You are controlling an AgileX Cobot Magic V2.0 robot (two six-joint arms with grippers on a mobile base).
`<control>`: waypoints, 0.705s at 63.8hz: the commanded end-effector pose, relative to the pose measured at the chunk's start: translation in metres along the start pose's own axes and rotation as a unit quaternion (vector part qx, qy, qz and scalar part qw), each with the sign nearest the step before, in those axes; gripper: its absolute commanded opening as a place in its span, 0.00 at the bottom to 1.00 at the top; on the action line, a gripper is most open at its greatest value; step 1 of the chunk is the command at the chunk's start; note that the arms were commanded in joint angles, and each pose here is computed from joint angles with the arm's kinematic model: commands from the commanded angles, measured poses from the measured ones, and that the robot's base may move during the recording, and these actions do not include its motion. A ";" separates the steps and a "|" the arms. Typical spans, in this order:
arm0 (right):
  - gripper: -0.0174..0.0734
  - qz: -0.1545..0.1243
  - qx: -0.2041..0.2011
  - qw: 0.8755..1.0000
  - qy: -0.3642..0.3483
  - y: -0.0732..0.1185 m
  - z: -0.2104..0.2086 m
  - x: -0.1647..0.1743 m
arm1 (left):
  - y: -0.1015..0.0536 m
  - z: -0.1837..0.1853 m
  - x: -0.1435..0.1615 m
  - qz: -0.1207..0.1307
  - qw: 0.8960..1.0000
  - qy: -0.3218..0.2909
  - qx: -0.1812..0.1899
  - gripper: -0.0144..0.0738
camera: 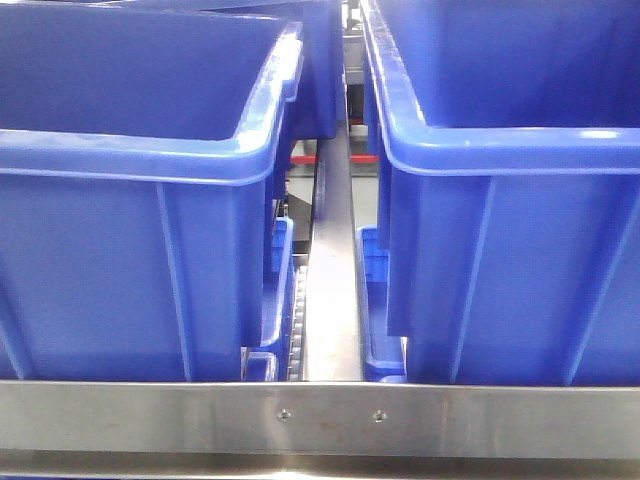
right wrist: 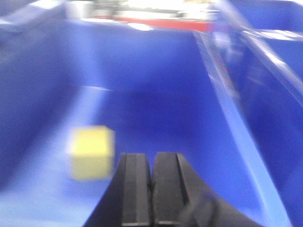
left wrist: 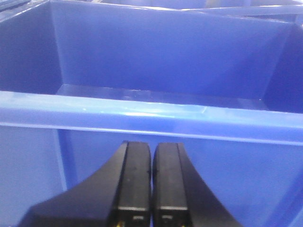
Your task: Place yellow foam block on left shelf second layer
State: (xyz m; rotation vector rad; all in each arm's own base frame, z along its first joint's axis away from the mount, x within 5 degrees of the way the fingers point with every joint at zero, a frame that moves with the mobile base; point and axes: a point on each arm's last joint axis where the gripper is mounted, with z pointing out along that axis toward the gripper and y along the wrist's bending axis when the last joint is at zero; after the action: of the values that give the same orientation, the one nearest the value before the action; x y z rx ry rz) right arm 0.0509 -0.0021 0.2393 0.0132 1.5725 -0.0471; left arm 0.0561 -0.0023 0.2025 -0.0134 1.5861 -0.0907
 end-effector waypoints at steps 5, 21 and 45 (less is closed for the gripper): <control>0.26 -0.008 0.006 0.997 -0.076 0.000 0.001 0.011 | -0.001 0.000 0.001 -0.006 0.999 -0.034 0.008 0.32; 0.26 -0.008 0.006 0.996 -0.084 0.000 0.003 0.022 | -0.001 0.000 0.001 -0.006 0.999 -0.034 0.008 0.32; 0.26 -0.008 0.006 0.997 -0.083 0.000 0.003 0.022 | -0.001 0.000 0.001 -0.006 0.999 -0.034 0.008 0.32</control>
State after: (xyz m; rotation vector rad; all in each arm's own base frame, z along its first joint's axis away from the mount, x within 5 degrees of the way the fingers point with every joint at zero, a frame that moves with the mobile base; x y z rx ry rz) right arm 0.0568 -0.0024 0.1999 0.0157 1.5389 -0.0513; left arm 0.0561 -0.0023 0.2025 -0.0134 1.5861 -0.0907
